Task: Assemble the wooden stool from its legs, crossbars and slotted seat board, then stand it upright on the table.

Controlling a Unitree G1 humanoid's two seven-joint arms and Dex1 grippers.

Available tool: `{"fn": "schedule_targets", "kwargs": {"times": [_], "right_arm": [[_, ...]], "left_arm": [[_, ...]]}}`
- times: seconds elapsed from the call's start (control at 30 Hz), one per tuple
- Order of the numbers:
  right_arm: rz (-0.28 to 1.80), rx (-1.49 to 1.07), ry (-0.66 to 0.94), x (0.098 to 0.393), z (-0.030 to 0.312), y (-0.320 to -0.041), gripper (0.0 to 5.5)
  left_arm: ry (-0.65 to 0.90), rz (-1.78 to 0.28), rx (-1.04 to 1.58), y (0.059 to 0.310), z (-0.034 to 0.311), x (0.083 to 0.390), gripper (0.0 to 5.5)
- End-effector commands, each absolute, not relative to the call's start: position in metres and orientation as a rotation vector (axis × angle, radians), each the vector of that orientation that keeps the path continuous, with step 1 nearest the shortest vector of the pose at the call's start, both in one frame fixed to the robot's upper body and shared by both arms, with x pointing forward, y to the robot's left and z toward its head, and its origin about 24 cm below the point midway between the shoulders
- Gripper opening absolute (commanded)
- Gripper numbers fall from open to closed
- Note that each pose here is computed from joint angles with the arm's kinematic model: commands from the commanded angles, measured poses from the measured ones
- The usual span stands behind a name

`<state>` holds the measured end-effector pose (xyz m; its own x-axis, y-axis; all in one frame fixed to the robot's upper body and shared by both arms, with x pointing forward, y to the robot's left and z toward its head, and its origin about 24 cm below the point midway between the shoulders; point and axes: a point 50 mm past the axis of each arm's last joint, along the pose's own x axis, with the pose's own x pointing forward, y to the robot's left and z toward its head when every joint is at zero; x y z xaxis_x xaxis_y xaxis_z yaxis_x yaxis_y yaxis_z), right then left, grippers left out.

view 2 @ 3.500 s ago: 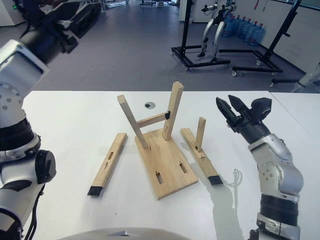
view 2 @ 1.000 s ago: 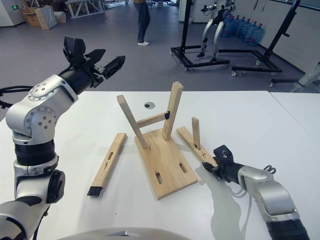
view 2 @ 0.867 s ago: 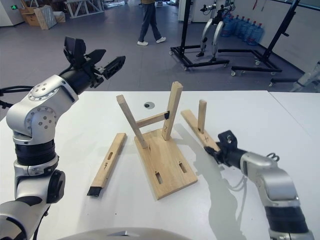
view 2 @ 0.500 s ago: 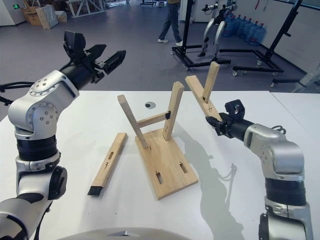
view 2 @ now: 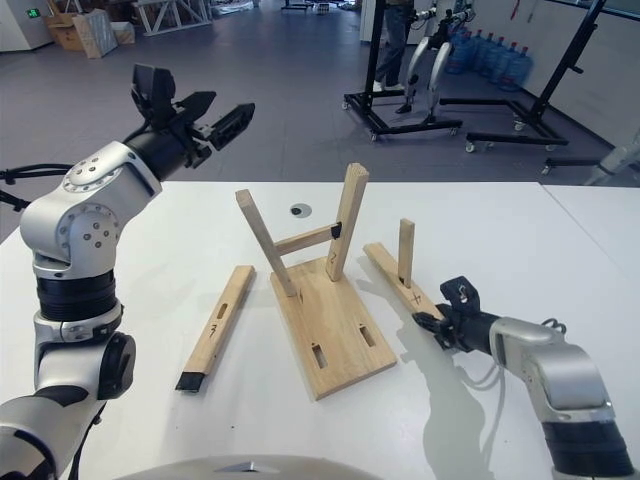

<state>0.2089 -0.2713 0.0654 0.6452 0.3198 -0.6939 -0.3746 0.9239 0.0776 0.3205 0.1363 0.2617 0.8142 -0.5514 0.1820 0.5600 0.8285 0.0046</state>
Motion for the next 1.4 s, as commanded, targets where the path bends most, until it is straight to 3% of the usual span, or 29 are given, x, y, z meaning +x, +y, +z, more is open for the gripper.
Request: {"fn": "schedule_targets", "kwargs": {"times": [0.03,0.5,0.7,0.73,0.97,1.07,1.27,1.4], "right_arm": [[0.389,-0.071,0.801,0.201,0.054,-0.275,2.04],[0.414,-0.049,0.784,0.201,0.046,-0.266,2.04],[0.477,-0.018,0.778,0.189,0.029,-0.253,2.04],[0.474,-0.016,0.785,0.187,0.027,-0.253,2.44],[0.443,-0.056,0.82,0.181,0.015,-0.263,3.65],[0.43,-0.061,0.757,0.192,0.029,-0.27,4.1],[0.437,0.066,0.456,0.24,0.097,-0.26,4.1],[0.496,0.075,0.428,0.241,0.112,-0.248,4.1]], "left_arm": [[-0.178,-0.59,-0.035,0.135,0.263,0.319,4.07],[-0.172,-0.606,-0.04,0.132,0.26,0.32,4.07],[-0.161,-0.562,-0.066,0.144,0.255,0.317,4.07],[-0.159,-0.559,-0.062,0.144,0.255,0.317,4.07],[-0.155,-0.547,-0.051,0.145,0.254,0.318,4.07],[-0.151,-0.546,-0.047,0.145,0.253,0.317,4.07],[-0.149,-0.543,-0.04,0.148,0.254,0.319,4.07],[-0.149,-0.544,-0.038,0.148,0.254,0.318,4.07]]}}
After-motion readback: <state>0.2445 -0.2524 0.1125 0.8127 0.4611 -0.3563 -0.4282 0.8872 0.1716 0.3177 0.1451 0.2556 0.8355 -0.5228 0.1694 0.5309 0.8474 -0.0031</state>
